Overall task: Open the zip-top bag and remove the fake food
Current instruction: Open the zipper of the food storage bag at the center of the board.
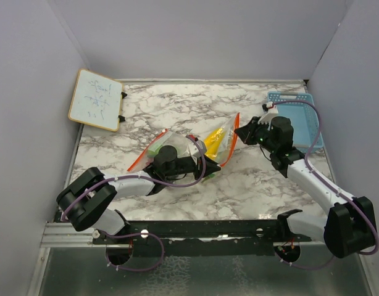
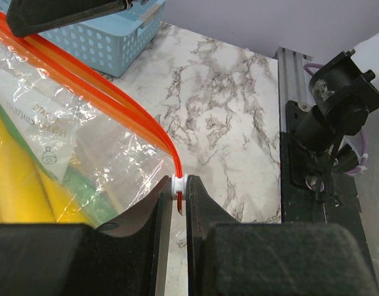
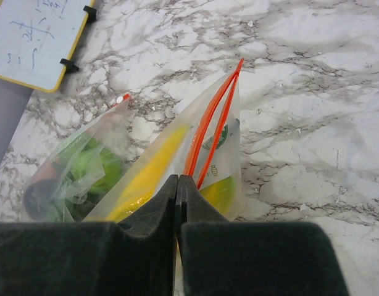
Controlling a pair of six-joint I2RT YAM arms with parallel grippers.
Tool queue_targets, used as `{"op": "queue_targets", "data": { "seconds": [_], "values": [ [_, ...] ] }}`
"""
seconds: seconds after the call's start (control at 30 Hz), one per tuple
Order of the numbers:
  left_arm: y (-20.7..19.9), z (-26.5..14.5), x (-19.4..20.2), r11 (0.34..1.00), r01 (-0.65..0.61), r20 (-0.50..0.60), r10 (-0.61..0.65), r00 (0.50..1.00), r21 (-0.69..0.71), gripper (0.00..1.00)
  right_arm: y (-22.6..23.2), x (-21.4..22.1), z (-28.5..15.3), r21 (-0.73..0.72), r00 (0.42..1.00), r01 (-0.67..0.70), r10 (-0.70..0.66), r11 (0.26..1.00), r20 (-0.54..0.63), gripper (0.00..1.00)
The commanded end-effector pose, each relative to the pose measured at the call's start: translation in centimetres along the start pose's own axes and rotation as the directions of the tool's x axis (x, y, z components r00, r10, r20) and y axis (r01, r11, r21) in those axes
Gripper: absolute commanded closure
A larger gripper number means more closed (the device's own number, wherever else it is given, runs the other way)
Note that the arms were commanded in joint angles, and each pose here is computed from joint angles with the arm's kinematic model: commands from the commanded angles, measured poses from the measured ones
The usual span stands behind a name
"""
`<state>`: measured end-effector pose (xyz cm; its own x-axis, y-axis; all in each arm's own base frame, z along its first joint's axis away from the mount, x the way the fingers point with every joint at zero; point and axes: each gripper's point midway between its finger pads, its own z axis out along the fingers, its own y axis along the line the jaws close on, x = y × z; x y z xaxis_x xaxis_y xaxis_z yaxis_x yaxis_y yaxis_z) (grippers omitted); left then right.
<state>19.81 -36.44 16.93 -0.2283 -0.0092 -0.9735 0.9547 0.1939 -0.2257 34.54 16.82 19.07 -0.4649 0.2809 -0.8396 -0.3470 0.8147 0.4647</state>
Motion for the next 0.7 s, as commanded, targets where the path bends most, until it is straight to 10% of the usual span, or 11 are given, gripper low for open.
{"op": "queue_targets", "data": {
  "seconds": [0.0,0.67],
  "values": [
    [0.0,0.0,-0.1,1.0,-0.018,0.006,0.018,1.0,-0.012,1.0,0.2,-0.8,0.1,-0.006,0.999,0.014,-0.014,1.0,0.039,0.98],
    [-0.2,-0.2,-0.4,1.0,-0.013,0.018,0.013,1.0,-0.009,1.0,-1.2,0.7,-0.4,0.05,1.0,0.021,-0.022,0.999,0.02,0.98]
  ]
}}
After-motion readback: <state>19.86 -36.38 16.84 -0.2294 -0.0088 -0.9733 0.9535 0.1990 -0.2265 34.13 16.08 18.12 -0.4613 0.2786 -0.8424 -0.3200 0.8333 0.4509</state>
